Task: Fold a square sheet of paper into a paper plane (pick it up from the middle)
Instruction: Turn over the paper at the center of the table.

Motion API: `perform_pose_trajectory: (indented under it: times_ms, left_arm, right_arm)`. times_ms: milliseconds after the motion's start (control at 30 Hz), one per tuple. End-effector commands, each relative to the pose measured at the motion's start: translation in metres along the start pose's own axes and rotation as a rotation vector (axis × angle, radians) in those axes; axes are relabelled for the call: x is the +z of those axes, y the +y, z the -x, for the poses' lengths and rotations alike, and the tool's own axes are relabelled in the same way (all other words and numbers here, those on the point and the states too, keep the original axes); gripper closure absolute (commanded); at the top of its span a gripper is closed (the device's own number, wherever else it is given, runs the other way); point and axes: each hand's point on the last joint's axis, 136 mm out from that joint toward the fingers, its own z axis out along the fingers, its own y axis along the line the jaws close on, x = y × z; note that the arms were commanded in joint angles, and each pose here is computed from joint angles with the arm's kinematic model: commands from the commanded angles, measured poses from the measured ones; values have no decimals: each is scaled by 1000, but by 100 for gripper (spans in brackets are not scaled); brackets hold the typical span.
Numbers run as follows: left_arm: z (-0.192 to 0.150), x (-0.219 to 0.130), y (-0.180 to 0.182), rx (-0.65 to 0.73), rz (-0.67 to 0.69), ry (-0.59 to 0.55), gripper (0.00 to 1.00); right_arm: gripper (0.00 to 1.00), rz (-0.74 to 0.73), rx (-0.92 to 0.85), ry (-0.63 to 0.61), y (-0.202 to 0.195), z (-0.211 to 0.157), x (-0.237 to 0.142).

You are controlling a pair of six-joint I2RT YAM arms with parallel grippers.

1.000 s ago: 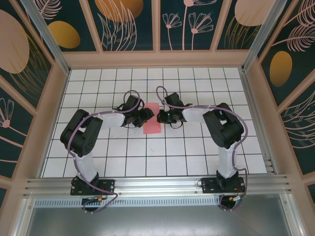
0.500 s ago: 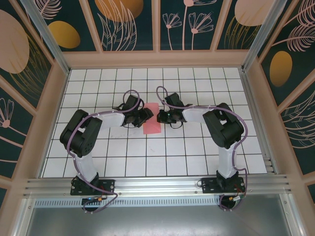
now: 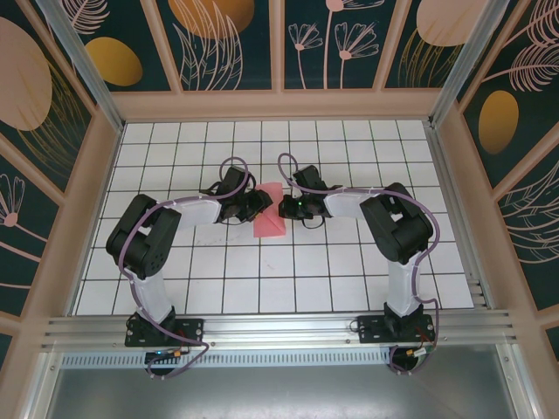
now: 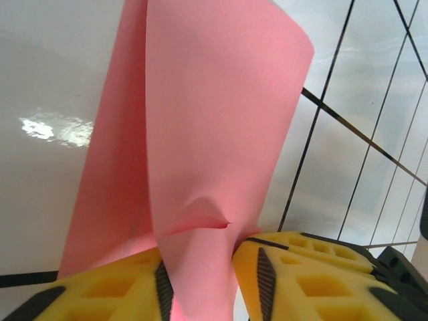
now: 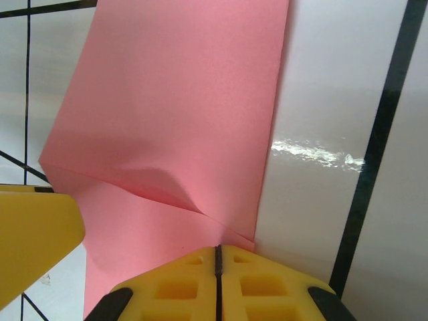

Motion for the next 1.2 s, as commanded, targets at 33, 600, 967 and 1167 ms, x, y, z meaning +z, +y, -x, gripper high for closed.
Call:
perform_pose_trajectory:
  times_ms: [33, 600, 967, 1167]
  left_arm:
    - [0, 0, -5, 30, -32, 0, 68]
    - [19, -21, 5, 169, 96, -110, 100]
    - [75, -148, -1, 416, 481, -424, 99]
    - [97, -211, 22, 509, 956, -633, 95]
  right_arm:
    - [90, -53, 28, 68, -16, -25, 4]
    - [71, -17, 17, -176, 12, 40, -73]
    - [39, -186, 123, -450, -43, 45, -163]
    - [38, -245, 221, -513, -77, 38, -185]
